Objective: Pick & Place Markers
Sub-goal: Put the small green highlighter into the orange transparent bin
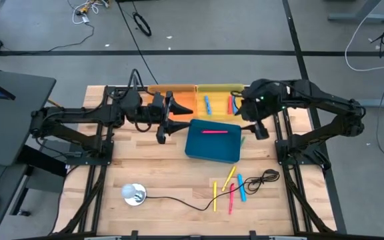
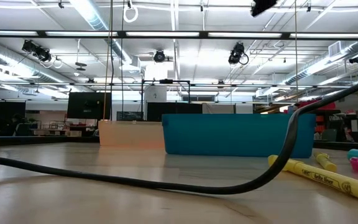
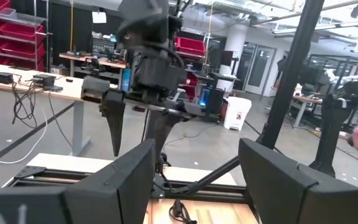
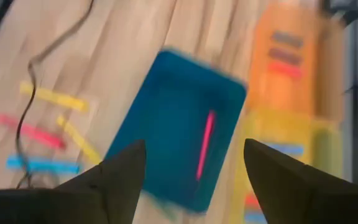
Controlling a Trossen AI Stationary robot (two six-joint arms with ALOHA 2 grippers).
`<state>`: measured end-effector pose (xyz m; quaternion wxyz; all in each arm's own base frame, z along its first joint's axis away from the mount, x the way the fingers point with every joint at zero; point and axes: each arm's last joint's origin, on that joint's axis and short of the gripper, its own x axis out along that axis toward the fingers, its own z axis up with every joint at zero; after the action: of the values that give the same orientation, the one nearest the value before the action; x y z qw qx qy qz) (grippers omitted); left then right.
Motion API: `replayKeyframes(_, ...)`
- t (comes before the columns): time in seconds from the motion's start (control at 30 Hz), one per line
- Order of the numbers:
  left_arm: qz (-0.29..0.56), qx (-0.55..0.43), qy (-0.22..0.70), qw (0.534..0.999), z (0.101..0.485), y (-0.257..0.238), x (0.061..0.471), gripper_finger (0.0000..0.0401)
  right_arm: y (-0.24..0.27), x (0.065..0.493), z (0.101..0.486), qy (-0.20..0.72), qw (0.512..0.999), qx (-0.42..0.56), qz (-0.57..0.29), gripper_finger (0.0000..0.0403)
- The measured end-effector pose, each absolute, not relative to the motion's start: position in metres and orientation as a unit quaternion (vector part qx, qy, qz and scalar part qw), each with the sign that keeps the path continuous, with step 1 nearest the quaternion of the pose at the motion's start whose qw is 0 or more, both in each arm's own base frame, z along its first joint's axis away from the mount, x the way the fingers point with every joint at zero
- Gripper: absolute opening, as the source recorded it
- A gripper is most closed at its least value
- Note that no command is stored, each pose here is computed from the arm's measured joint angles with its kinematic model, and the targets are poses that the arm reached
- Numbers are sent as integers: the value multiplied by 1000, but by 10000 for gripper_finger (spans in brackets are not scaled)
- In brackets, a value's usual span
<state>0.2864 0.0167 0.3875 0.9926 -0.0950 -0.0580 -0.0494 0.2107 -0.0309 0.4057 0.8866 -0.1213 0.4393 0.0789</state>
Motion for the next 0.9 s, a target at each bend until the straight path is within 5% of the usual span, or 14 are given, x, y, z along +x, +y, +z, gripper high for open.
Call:
replayKeyframes(0.4,-50,-95,-58,992,388,17,286,236,-41,179,391,579,802,-102,102,274)
replayKeyframes(0.9,-69,-116,-55,989,388,16,286,236,-53,179,371,611,774,-132,104,274)
